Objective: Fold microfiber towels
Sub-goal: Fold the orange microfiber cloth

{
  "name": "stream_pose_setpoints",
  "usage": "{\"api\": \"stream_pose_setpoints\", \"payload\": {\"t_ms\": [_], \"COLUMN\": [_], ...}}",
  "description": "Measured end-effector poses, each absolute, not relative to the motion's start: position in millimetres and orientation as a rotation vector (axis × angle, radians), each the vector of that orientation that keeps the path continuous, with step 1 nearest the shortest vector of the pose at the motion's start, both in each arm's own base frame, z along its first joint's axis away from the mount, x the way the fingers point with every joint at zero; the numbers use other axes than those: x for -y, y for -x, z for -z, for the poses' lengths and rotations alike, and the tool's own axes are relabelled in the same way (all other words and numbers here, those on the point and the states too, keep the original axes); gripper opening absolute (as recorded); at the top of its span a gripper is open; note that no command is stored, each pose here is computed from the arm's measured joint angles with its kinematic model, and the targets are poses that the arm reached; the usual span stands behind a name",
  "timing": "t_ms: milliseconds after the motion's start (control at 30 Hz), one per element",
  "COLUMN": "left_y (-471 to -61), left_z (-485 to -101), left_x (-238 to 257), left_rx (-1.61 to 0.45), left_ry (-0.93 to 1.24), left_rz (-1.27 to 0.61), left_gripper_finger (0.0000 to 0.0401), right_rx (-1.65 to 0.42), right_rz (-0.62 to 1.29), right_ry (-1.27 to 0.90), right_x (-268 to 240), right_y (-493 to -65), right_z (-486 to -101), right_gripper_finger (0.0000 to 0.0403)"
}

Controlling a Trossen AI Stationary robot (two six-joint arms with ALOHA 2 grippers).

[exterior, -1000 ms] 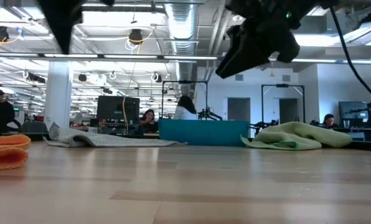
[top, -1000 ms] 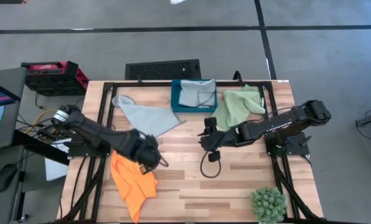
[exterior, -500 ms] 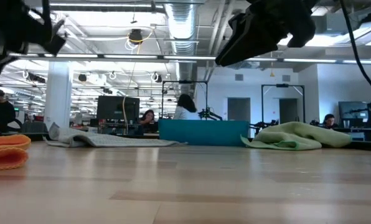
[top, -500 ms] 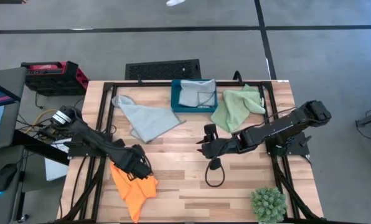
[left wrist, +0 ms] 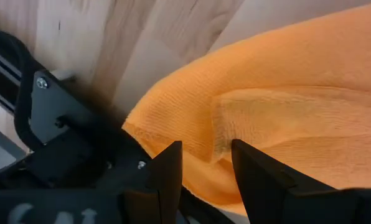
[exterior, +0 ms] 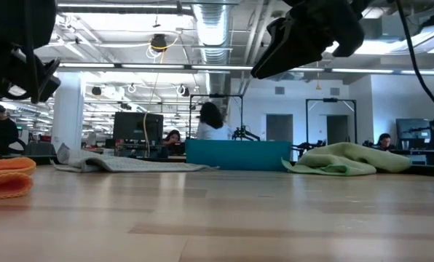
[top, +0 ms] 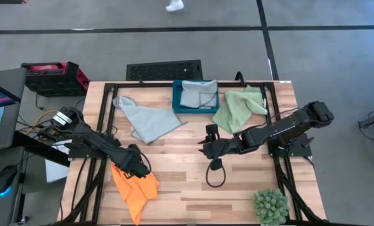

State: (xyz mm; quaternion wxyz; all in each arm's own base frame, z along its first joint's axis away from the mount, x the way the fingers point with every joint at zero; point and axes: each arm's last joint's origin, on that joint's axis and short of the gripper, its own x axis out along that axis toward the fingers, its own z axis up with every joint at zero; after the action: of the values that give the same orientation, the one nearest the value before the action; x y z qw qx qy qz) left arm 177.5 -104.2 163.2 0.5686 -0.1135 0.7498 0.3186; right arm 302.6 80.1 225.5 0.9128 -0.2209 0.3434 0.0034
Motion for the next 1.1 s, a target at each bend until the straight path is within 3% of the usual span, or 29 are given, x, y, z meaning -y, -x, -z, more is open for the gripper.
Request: {"api": "stream_pose_setpoints", "payload": {"t_ms": [400,733,1100], "left_y": [-179.3,-181.6,-215.4], "left_z": [-155.5,-156.5,-225.7], "left_x": [105.6,105.8,113.1], "left_rx": [-1.771,-1.742,-1.527], "left_ry": [0.253,0.230,0.082], "left_rz": [-0.618,-0.610,-0.620], "left_gripper_finger": [0.0124,0.0008,0.0001], "right_rx": [-0.708,-0.711,-0.641], "right_rz": [-0.007,0.006,0.016], "right_ry": [0.456,0.450,0.375], "right_x": [-80.0,-75.8,-81.9], "right_y": [-302.6,-303.7,-307.1], "right_z": [-225.3,-225.4,-229.6], "right_gripper_finger": [0.0148,0.0143,0.0144]}}
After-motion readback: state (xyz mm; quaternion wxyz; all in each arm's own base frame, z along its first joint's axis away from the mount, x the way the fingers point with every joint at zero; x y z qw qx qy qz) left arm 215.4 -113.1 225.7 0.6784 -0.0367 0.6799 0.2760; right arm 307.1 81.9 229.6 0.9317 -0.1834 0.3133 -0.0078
